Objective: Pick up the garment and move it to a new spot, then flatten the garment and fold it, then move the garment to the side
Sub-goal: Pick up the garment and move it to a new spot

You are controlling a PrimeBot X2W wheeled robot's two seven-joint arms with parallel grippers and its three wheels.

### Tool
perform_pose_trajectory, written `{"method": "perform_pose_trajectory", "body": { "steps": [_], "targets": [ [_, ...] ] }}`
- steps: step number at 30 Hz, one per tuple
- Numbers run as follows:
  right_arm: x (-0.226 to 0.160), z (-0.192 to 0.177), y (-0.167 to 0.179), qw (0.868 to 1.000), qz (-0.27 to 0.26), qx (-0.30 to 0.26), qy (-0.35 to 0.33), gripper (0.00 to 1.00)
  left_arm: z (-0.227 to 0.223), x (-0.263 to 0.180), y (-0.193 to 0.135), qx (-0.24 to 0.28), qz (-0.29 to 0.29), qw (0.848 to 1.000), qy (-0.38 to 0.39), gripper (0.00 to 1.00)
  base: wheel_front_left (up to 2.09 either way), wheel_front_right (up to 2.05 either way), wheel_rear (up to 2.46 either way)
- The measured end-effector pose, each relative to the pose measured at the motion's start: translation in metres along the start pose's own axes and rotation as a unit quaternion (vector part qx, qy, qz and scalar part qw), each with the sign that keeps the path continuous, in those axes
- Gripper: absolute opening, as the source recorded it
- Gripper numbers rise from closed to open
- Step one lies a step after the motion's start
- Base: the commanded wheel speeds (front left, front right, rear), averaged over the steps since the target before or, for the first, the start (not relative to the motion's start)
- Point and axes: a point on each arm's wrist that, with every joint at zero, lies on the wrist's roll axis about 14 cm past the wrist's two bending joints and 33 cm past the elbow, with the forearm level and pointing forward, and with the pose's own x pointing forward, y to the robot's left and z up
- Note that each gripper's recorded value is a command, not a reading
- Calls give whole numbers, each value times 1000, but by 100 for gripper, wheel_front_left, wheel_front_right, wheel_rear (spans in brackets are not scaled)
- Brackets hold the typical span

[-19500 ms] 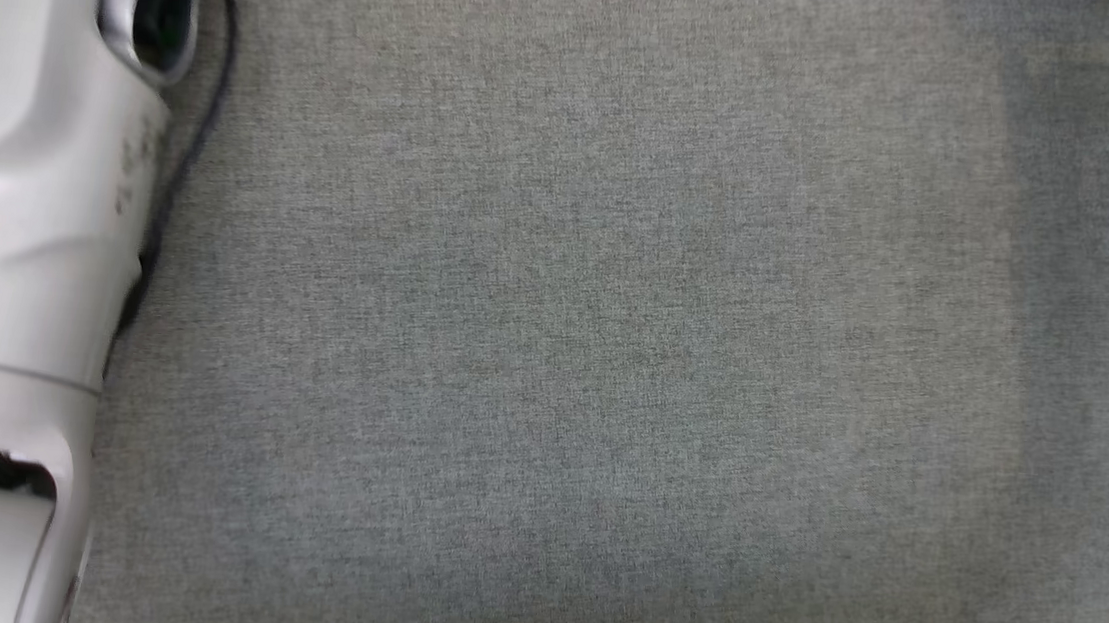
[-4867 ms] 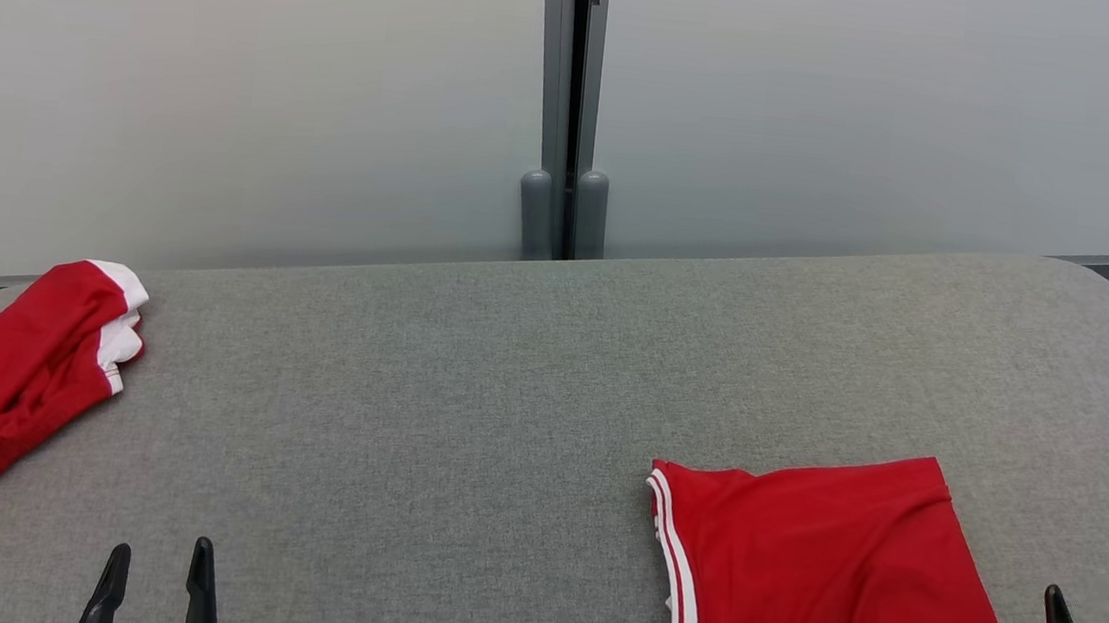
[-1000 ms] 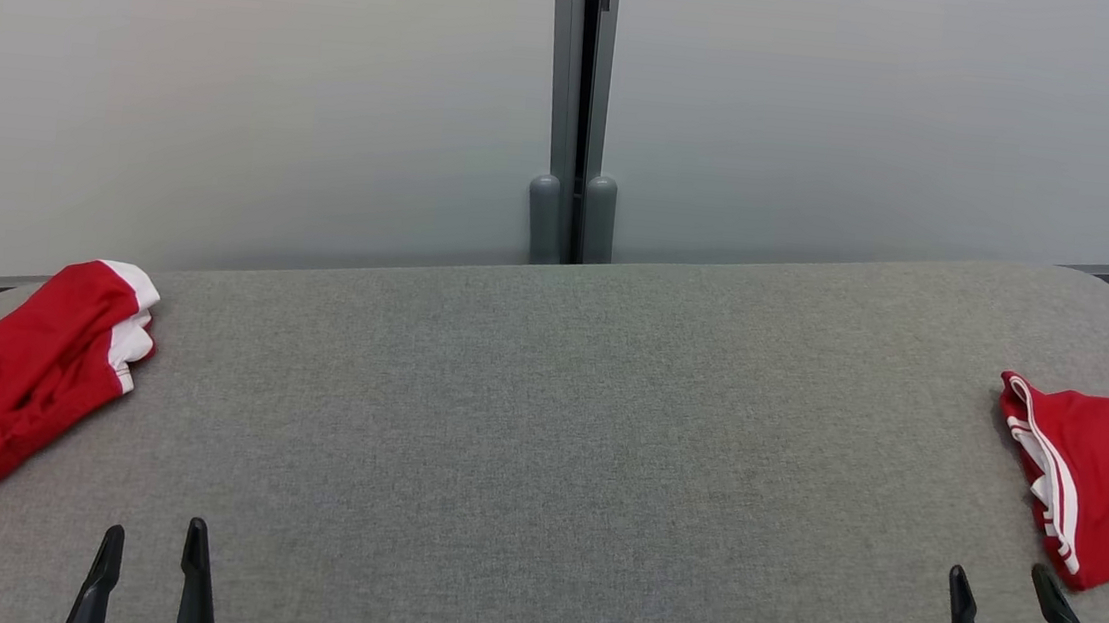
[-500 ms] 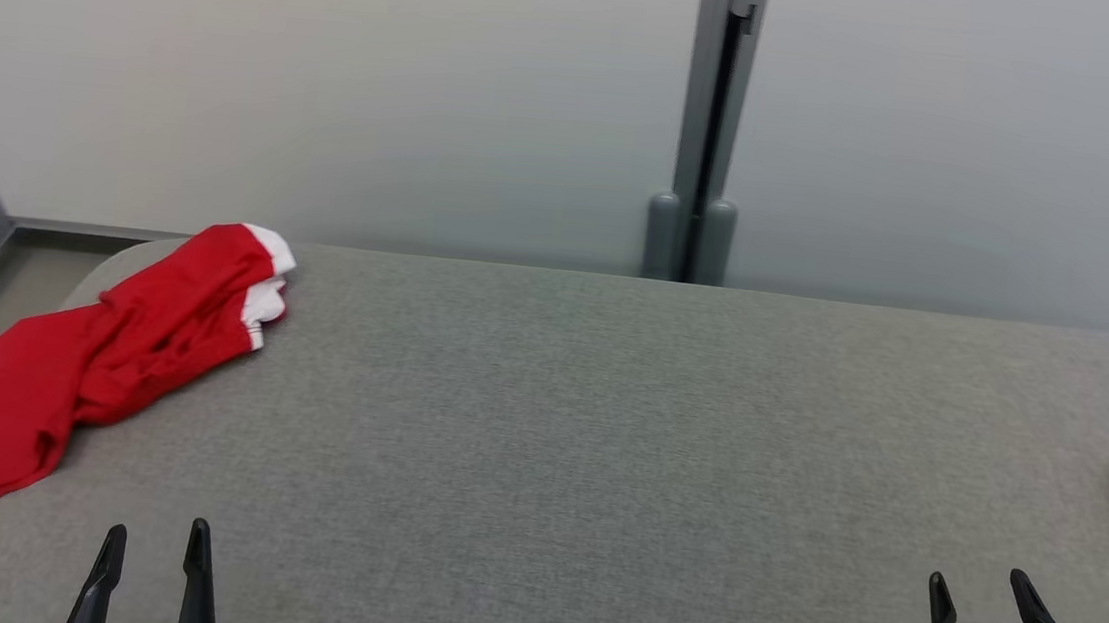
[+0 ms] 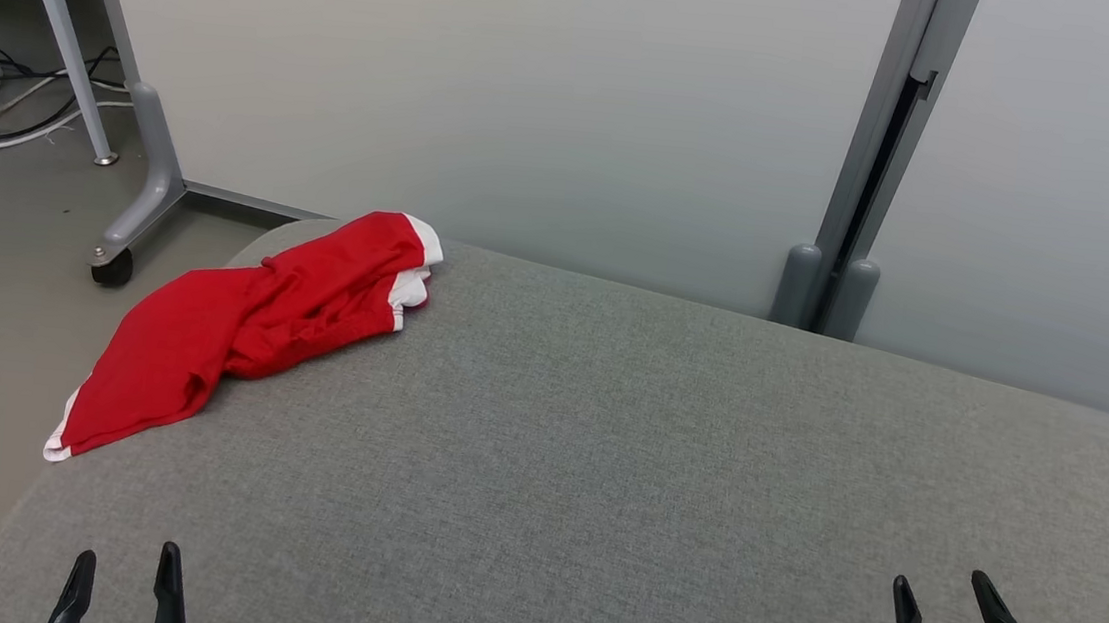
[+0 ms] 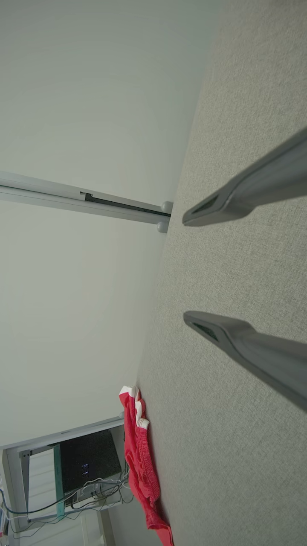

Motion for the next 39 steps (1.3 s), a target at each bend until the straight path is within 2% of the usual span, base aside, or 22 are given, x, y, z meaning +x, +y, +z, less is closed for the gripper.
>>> {"method": "perform_pose_trajectory", "body": {
  "steps": [6, 12, 15, 21, 28, 30, 32, 34, 39],
  "targets": [
    [-1, -7, -3, 1000, -5, 5, 9, 100, -1, 7, -6, 4, -8, 1000, 6, 100, 0, 0, 0],
    [7, -13, -11, 1000, -12, 5, 17, 100, -7, 34, -28, -6, -33, 999, 17, 100, 0, 0, 0],
    [27, -10, -22, 1000, -8, -10, 8, 100, -11, 66, -48, -21, -51, 998, 21, 100, 0, 0, 0],
    [65, -24, -52, 1000, -8, -25, 12, 100, -48, 140, -80, -9, -77, 995, 67, 100, 0, 0, 0],
    [89, -68, -63, 999, 7, -22, 46, 100, -87, 234, -68, 27, -48, 989, 135, 100, 0, 0, 0],
    [91, -75, -64, 998, 8, -20, 52, 100, -94, 245, -62, 35, -39, 987, 149, 100, 0, 0, 0],
    [90, -88, -67, 998, 7, -16, 66, 100, -110, 261, -51, 47, -22, 982, 181, 100, 0, 0, 0],
    [88, -97, -73, 997, 3, -15, 78, 100, -127, 274, -50, 37, -11, 976, 214, 100, 0, 0, 0],
    [81, -107, -85, 996, -11, -17, 90, 100, -181, 273, -47, 71, 1, 939, 338, 100, 0, 0, 0]
  ]
}}
